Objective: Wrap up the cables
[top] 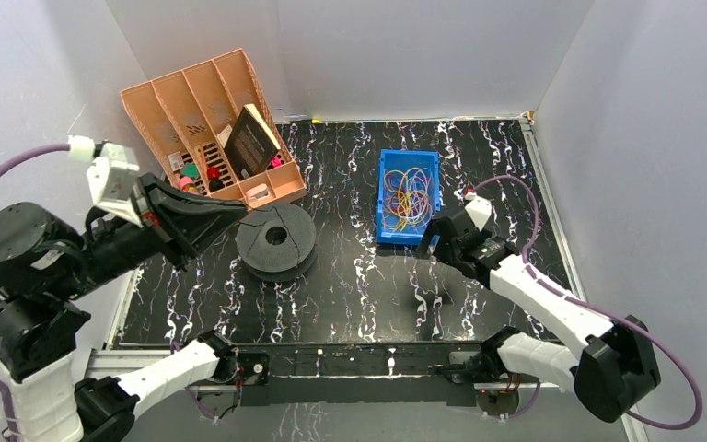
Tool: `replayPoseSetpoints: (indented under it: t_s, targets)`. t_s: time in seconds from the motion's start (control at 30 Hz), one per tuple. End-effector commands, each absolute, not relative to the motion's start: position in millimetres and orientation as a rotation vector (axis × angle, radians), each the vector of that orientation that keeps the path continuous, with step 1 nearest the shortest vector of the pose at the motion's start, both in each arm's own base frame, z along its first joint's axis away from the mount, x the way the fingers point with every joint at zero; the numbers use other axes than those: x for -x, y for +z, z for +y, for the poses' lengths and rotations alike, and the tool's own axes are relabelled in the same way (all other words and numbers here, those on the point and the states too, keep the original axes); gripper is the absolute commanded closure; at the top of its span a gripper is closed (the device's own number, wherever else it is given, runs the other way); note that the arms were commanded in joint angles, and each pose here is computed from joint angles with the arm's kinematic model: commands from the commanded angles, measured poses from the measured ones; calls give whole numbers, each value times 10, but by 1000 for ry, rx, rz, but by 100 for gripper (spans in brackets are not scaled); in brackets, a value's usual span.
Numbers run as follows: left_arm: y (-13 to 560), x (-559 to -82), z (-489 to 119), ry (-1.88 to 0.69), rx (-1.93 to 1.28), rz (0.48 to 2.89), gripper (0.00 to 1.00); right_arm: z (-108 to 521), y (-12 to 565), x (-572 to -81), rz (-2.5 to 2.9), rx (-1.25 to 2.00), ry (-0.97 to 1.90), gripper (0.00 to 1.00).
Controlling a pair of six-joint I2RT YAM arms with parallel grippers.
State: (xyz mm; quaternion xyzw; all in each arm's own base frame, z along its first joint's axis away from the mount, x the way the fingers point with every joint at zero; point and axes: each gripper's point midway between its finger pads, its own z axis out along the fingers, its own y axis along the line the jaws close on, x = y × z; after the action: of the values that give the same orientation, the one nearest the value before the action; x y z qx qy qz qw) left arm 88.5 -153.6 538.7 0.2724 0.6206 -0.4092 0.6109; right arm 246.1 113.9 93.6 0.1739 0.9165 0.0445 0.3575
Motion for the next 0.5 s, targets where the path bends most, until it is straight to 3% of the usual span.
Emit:
replayPoseSetpoints:
  t_s: [0.0, 0.47]
  targets:
    - [5209, -1010, -1706, -981, -659, 1510, 100, 1391, 1430, -2580, 2268, -320, 322, 2]
    - [4728, -1312, -2248, -1141, -781, 1644, 100, 1951, 2558, -2234, 2006, 170, 805, 12]
